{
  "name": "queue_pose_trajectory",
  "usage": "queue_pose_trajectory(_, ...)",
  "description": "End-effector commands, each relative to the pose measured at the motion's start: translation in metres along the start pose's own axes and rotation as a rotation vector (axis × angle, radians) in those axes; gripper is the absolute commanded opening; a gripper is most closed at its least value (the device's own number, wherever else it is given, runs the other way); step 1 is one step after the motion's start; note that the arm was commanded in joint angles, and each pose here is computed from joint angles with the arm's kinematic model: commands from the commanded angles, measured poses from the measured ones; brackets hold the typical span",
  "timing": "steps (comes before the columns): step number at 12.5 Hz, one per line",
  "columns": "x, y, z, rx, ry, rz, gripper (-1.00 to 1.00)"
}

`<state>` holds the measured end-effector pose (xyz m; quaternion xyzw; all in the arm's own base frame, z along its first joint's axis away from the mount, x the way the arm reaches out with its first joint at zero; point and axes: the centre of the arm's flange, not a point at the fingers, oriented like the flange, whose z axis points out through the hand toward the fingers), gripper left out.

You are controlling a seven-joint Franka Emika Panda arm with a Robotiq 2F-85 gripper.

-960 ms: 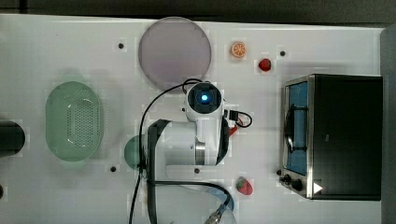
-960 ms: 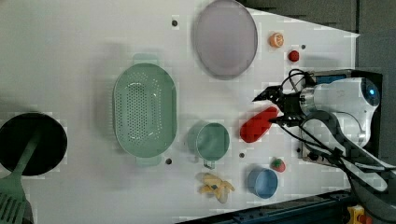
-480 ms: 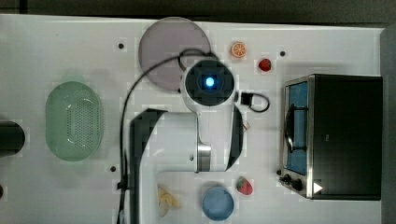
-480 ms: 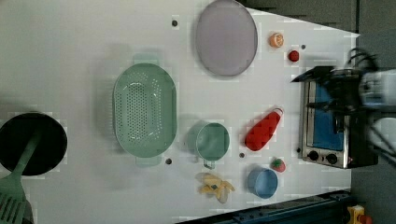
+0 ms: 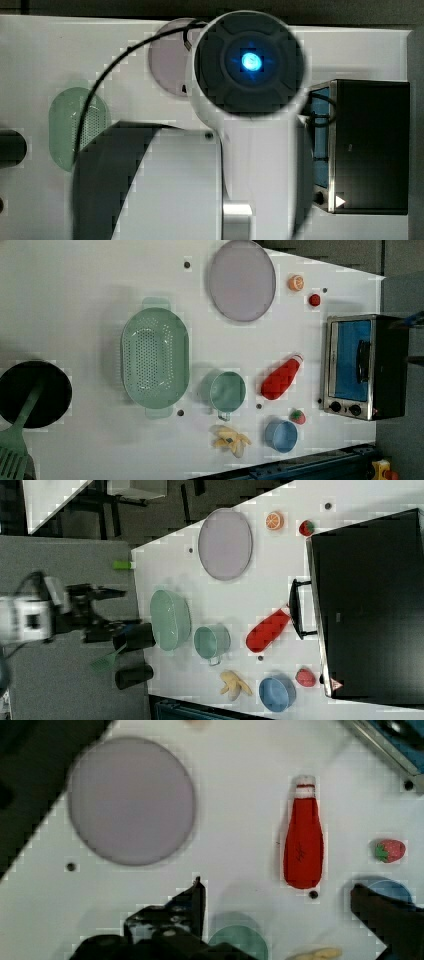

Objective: Pick Ketchup from oven and place it on table.

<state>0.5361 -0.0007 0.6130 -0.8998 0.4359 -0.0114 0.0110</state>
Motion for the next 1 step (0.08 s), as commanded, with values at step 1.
queue_pose_trajectory(1, 0.0077, 0.0092, -0.0025, -0.049, -0.040, 0.067, 1.00)
